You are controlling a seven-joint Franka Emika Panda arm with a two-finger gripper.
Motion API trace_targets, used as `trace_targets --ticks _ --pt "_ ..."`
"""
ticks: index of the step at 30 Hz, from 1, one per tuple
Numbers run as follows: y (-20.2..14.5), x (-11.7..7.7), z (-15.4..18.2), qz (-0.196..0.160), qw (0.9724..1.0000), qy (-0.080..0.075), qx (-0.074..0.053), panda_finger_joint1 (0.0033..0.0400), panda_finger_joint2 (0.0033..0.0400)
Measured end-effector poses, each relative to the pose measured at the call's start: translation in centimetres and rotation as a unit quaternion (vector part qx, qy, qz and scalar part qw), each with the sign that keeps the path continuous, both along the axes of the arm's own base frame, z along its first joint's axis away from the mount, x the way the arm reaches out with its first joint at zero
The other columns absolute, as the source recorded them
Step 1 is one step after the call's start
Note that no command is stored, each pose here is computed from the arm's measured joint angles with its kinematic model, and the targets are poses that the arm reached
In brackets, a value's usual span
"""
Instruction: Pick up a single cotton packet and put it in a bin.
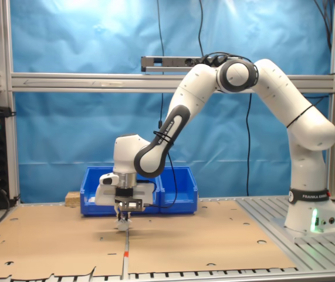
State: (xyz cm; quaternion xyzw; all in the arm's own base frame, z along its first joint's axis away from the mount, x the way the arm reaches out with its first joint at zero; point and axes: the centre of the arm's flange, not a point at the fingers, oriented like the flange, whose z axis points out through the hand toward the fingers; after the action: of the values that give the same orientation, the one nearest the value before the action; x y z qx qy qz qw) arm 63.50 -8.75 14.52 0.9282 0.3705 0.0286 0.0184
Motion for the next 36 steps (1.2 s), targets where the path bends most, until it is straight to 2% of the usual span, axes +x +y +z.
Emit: trace_targets --ticks 11,15,19,32,36 --pt "1.2 -0.8 1.4 0.007 1.0 0.0 0.005 0.0071 0.0071" --pt "1.9 -1.5 3.1 0.012 0.9999 0.0 0.007 0.0071 0.0071" --pt "2.7 -2.5 6.2 0.018 0.9998 -0.004 0.007 0.0071 0.0071" --pt "2.3 -4.2 15.7 0.014 0.9989 -0.044 -0.005 0.0071 0.0071" --pt "1.4 -4.7 17.2 0.006 0.9988 -0.048 -0.009 0.0071 0.0071"
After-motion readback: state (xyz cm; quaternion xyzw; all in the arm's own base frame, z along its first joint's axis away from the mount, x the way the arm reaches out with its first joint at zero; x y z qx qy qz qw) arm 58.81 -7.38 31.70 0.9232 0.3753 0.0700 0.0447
